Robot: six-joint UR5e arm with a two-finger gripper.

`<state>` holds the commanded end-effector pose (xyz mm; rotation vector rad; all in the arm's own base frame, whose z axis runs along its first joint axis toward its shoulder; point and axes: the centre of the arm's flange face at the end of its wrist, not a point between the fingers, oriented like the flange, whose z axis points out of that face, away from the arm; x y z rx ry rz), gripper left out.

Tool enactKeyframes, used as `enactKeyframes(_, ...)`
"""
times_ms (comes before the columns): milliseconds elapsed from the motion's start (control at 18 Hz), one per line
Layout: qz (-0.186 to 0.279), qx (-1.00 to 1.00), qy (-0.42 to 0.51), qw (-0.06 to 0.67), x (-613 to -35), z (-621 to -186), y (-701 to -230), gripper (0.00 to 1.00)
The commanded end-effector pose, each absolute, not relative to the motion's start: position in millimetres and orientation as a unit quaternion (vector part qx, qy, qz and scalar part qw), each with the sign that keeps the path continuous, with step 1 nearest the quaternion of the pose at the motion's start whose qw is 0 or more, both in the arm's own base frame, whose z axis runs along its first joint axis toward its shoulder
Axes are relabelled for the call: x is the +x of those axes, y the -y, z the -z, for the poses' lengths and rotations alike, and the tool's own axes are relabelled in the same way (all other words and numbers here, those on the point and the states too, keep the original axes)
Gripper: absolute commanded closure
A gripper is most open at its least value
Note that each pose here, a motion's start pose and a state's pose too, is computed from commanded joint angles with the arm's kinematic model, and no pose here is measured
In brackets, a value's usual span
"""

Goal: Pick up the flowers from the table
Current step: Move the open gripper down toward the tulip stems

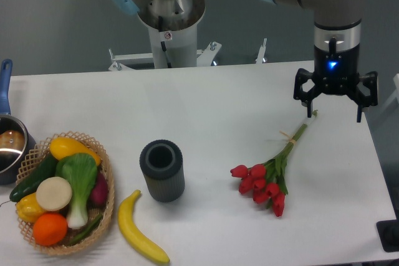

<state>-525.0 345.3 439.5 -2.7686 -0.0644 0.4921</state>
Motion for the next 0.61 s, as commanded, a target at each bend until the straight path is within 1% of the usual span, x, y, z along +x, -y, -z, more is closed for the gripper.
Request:
enactKeyframes(222,-0.169,-0.974,-0.017,0.151,-521,-427,-344,0.00)
enactKeyframes(444,-0.149,-0.978,-0.010,0.148,-514,-402,-346,0.00)
enactKeyframes(611,-0.131,-0.980,0.025,0.149,-517,-388,-351,0.00)
